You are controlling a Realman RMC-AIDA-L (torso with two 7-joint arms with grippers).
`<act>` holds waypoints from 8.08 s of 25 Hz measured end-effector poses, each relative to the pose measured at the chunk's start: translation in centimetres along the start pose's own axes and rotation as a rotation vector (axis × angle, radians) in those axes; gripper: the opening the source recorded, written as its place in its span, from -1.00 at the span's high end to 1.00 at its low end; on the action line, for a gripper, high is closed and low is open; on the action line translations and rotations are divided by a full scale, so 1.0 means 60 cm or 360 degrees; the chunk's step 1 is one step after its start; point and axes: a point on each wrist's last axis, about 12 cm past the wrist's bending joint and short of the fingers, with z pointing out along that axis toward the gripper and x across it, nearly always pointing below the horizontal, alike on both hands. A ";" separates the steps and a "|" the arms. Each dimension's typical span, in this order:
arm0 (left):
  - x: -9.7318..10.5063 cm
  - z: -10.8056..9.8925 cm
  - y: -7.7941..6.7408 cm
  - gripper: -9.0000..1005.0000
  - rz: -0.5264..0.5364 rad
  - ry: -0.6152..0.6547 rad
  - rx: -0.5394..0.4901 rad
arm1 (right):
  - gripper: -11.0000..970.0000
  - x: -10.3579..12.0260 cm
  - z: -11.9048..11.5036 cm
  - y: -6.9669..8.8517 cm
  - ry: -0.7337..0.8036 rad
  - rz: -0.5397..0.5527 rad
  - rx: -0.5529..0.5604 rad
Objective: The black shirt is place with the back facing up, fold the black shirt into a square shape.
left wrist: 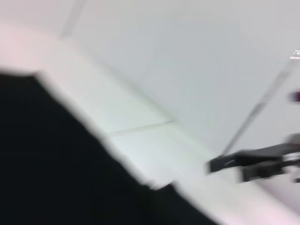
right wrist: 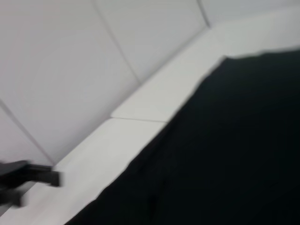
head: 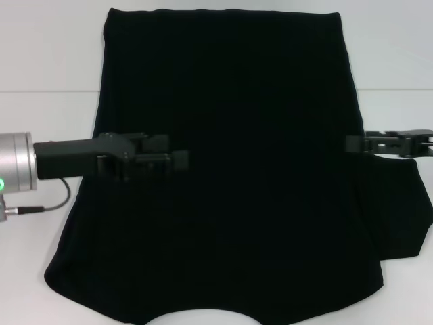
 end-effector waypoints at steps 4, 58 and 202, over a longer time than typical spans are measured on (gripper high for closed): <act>0.023 0.012 -0.023 -0.48 0.0269 -0.0185 0.0140 | -0.89 -0.004 -0.044 -0.018 0.0145 0.0313 0.0094; 0.079 0.063 -0.034 -0.90 0.0603 0.0173 0.0272 | 0.03 0.074 -0.031 -0.058 0.0551 0.0874 0.0548; 0.156 -0.176 0.031 0.92 -0.0485 0.0510 -0.0698 | -0.88 0.030 0.028 0.003 0.0312 0.0372 0.0002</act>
